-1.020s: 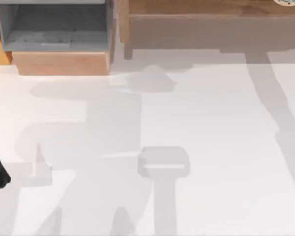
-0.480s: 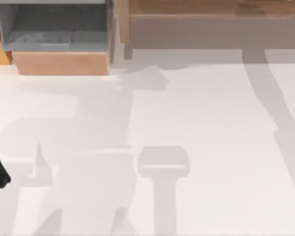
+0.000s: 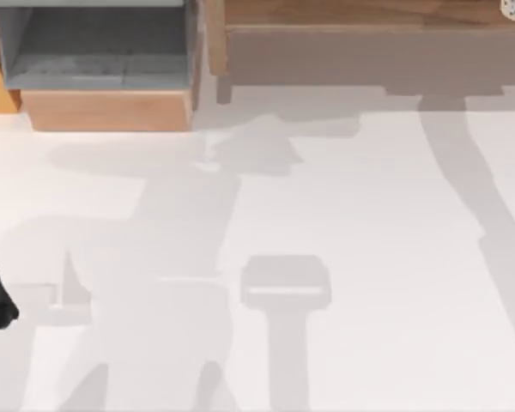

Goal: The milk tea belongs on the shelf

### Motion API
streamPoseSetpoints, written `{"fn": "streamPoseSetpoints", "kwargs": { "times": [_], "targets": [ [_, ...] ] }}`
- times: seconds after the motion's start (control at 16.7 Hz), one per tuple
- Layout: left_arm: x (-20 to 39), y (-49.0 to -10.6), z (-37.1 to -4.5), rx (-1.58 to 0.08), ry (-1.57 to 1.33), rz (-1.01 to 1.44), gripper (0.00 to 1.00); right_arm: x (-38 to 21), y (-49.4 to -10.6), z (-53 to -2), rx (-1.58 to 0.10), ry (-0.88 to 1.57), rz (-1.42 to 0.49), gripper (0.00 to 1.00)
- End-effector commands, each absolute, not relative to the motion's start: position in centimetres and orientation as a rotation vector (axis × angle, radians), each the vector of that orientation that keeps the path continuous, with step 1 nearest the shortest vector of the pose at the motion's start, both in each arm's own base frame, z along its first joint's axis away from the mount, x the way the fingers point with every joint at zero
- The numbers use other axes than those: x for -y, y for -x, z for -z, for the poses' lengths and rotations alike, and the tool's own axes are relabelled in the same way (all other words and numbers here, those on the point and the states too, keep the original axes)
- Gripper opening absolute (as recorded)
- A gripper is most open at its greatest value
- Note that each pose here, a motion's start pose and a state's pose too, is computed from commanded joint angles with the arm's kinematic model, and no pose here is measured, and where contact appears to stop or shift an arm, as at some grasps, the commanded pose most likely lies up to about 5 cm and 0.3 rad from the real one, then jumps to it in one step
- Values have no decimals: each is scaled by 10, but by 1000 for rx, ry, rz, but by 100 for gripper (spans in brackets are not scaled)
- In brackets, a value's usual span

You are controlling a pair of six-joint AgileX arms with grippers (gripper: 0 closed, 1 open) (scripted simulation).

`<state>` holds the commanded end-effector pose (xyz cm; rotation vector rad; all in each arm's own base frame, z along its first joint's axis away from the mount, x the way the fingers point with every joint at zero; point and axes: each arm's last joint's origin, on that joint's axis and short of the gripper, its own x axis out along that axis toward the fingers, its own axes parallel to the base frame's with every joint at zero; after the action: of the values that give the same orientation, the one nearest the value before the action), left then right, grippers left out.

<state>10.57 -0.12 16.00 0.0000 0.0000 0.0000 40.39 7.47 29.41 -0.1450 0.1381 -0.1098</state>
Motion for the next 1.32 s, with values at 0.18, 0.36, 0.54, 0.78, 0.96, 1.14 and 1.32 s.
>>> {"fn": "streamPoseSetpoints", "kwargs": {
  "times": [0.18, 0.36, 0.54, 0.78, 0.96, 1.14, 1.32],
  "targets": [
    [1, -106, -160, 0, 0, 0, 100, -79, -399, -274, -219, 196, 119, 0],
    [1, -106, -160, 0, 0, 0, 100, -69, -403, -274, -211, 147, 148, 0],
    [1, -106, -160, 0, 0, 0, 100, -64, -422, -275, -162, 89, 130, 0],
    [1, -106, -160, 0, 0, 0, 100, -68, -452, -272, -91, 32, 40, 0],
    [1, -106, -160, 0, 0, 0, 100, -70, -458, -267, -89, 7, 12, 0],
    [1, -106, -160, 0, 0, 0, 100, -70, -458, -267, -89, 7, 12, 0],
    [1, -106, -160, 0, 0, 0, 100, -70, -458, -267, -89, 7, 12, 23]
  ]
}}
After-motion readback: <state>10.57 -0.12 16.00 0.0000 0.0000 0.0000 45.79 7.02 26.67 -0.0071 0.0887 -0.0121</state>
